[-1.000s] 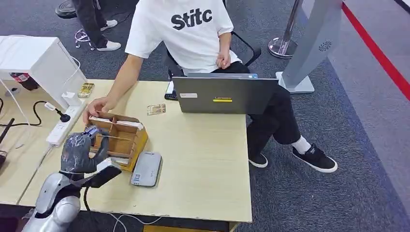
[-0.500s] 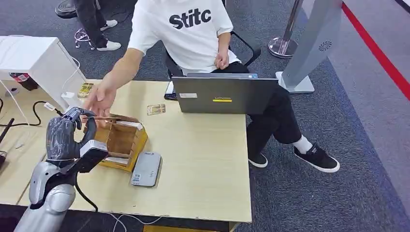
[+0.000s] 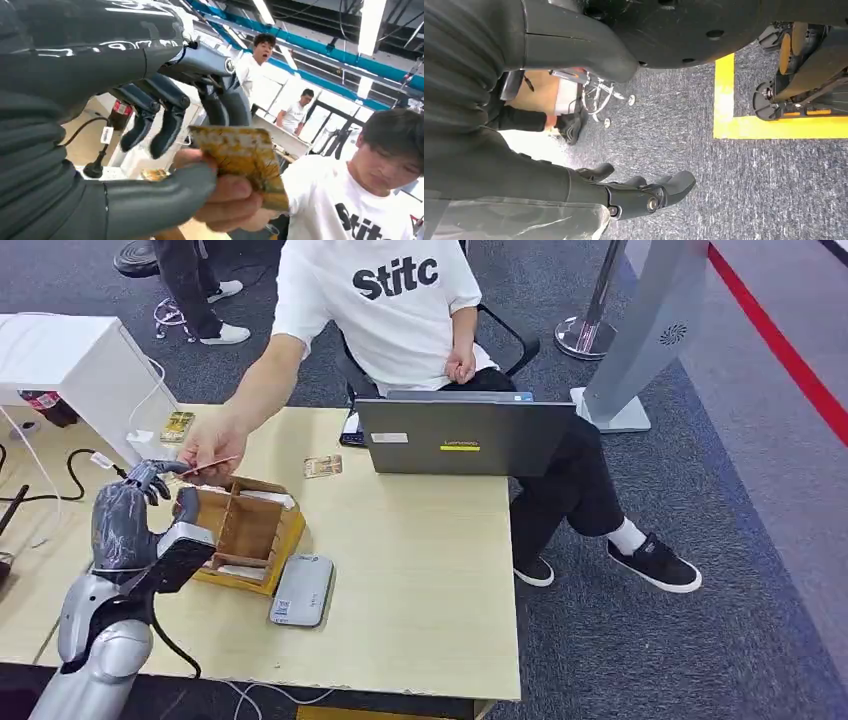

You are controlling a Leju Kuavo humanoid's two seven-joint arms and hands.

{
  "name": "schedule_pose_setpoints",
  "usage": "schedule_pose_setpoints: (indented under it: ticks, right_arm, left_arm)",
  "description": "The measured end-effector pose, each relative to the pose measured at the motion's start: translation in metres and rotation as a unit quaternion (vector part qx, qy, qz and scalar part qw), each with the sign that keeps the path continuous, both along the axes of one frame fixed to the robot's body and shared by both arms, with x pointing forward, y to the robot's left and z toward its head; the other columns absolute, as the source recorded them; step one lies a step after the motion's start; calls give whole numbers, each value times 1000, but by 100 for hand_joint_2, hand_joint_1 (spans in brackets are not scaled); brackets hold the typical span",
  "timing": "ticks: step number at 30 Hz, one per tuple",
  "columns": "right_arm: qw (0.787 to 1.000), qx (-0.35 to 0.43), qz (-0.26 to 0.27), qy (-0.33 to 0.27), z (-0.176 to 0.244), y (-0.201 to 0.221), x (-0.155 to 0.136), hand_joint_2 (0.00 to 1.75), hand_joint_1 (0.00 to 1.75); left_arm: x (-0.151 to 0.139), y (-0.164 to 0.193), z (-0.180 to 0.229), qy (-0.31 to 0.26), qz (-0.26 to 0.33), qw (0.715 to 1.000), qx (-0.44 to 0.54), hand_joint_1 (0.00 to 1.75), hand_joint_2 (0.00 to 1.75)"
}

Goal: Pass the card to the sensor for recognition and then transmit it.

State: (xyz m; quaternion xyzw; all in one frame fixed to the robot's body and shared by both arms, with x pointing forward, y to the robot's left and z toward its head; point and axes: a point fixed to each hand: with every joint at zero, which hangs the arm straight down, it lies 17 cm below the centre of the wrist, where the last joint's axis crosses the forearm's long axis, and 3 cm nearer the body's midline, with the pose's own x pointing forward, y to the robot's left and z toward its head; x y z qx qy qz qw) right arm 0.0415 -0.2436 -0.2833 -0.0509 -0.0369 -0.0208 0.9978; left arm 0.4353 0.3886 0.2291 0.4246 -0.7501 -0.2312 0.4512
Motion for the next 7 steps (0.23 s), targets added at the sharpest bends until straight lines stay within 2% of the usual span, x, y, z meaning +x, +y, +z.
schedule_pose_setpoints:
  ticks: [7]
  right_arm:
    - [1000, 0, -4, 1, 0, 0, -1, 175, 0]
  left_arm:
    - [-11, 9, -17, 13, 8, 1000, -23, 0, 175]
